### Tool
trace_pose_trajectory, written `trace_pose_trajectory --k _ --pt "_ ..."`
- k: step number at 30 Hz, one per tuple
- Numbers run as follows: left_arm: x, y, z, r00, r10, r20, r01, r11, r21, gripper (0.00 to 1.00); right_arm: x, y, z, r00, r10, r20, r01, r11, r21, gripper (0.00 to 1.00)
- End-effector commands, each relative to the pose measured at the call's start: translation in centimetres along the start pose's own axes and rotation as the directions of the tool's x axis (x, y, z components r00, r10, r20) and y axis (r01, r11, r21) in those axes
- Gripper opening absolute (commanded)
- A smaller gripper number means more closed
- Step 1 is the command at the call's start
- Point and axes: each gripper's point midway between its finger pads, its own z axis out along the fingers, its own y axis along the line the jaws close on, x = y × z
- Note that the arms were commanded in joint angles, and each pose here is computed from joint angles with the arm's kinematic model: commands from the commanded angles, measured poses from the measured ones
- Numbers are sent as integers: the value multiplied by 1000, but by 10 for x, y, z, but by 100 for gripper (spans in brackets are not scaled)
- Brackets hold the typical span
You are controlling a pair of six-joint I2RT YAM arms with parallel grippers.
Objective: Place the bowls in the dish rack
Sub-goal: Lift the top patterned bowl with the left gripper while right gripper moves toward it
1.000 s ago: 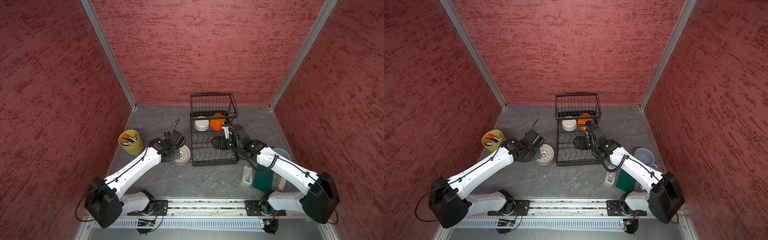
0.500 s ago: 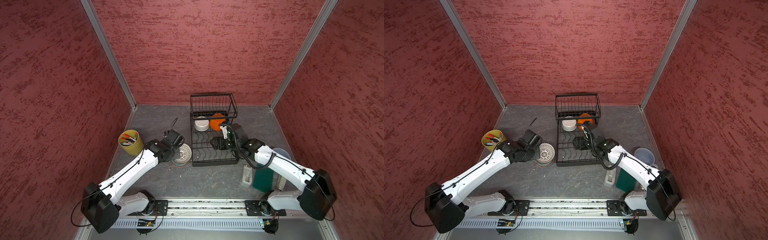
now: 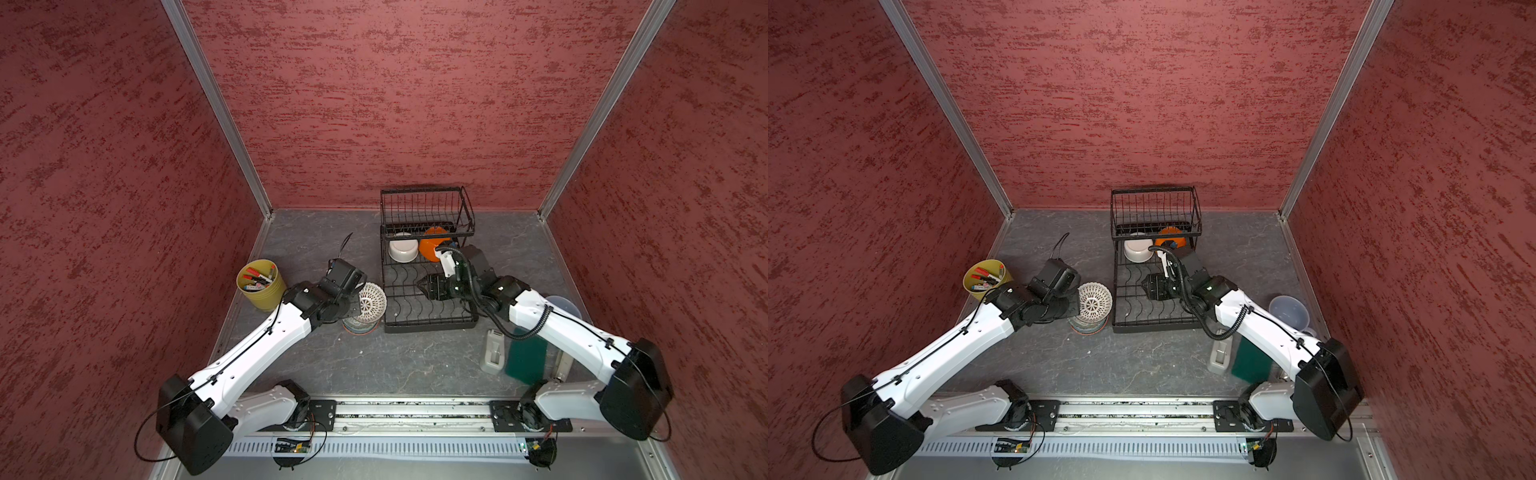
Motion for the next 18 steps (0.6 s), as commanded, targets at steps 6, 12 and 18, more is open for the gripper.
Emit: trace_pose_trajectory --k 6,12,18 --pt "-12 -8 -8 998 -12 55 9 999 45 0 -3 41 6 995 -95 -18 94 994 -51 65" --pt "-12 -7 -10 998 -11 62 8 999 51 0 6 60 22 989 -135 -57 132 990 -58 61" --pt "-11 -5 -10 998 -13 63 10 999 47 0 17 72 44 983 -153 -104 147 987 -64 58"
